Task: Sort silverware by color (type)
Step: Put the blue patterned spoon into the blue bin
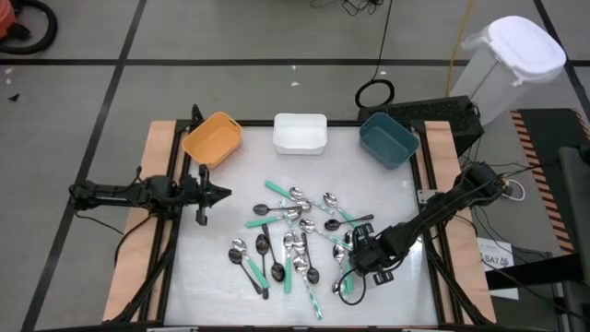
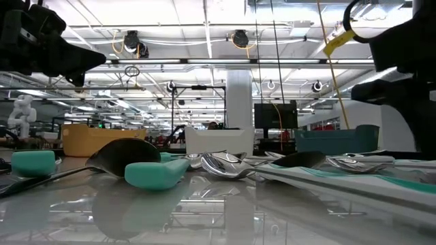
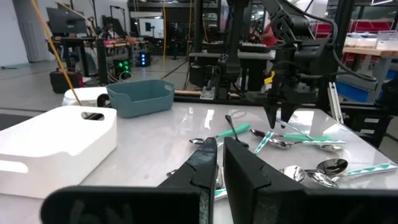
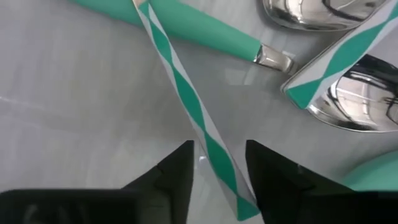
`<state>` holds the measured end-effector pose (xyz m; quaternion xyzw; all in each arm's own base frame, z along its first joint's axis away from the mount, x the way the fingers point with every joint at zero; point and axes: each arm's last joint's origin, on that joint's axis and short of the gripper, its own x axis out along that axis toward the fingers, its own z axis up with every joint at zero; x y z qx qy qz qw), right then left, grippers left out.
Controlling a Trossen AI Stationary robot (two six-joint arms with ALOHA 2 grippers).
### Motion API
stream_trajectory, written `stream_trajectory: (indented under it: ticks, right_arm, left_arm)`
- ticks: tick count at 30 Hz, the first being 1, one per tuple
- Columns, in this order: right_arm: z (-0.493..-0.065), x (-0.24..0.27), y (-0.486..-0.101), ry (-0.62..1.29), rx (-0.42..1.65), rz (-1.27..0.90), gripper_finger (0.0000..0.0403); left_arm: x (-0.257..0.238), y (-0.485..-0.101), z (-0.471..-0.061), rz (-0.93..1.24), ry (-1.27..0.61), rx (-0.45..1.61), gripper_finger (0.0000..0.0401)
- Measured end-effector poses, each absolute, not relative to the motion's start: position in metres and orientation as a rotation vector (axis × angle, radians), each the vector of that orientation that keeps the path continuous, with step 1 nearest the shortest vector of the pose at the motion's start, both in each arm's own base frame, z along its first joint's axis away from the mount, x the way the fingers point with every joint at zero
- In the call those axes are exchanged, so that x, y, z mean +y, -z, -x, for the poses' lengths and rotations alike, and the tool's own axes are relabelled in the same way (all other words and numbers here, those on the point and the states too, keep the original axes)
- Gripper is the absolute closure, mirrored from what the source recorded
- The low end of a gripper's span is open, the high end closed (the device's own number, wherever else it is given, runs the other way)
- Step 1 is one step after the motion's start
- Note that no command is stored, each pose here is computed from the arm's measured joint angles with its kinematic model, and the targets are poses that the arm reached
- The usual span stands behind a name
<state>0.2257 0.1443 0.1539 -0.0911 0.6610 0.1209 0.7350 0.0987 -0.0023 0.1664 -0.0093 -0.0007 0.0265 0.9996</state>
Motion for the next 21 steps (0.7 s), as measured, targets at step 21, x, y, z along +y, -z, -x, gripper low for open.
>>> stream_trajectory:
  ticks: [21]
  right_arm:
    - [-0.226,0.145,-0.168,-0.275,1.512,0.243,0.0372]
  left_arm:
    - [-0.002,-0.167,-0.099,0.003,-0.059,-0.004,0.0371]
